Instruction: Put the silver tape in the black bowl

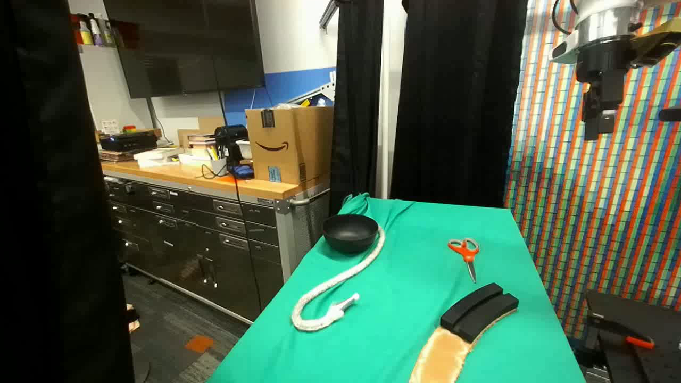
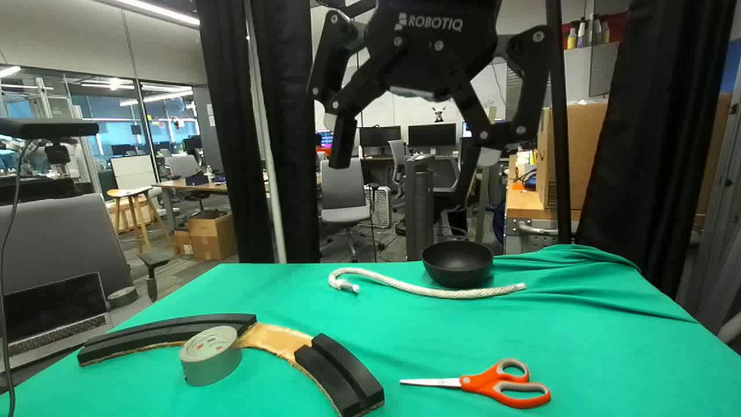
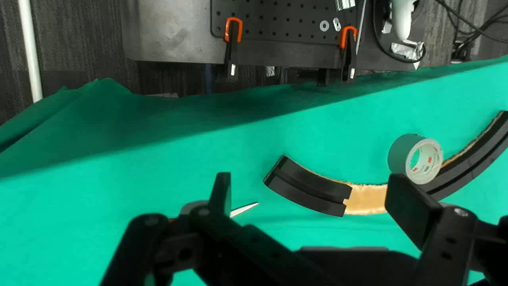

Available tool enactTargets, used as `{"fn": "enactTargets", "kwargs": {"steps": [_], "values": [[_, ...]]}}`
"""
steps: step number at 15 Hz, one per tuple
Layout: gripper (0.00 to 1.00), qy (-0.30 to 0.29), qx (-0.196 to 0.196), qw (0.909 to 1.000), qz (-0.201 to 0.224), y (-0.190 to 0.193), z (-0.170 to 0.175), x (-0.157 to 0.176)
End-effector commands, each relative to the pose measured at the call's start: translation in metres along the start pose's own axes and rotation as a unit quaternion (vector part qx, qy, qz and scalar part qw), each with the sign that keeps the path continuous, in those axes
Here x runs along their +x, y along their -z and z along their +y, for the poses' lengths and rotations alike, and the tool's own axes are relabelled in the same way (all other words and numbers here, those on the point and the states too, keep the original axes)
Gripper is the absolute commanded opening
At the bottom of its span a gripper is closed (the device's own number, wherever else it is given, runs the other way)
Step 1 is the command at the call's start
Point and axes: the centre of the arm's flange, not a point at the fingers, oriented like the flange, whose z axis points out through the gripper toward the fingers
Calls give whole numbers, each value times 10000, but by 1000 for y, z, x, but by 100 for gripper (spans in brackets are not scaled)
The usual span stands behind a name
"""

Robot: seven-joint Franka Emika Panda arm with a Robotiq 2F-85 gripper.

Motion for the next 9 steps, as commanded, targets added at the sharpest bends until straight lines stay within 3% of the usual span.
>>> {"fn": "enactTargets", "kwargs": {"steps": [1,9], "values": [[100,0,-8,10000,19,2,0,0],[100,3,-19,10000,60,5,0,-1]]}}
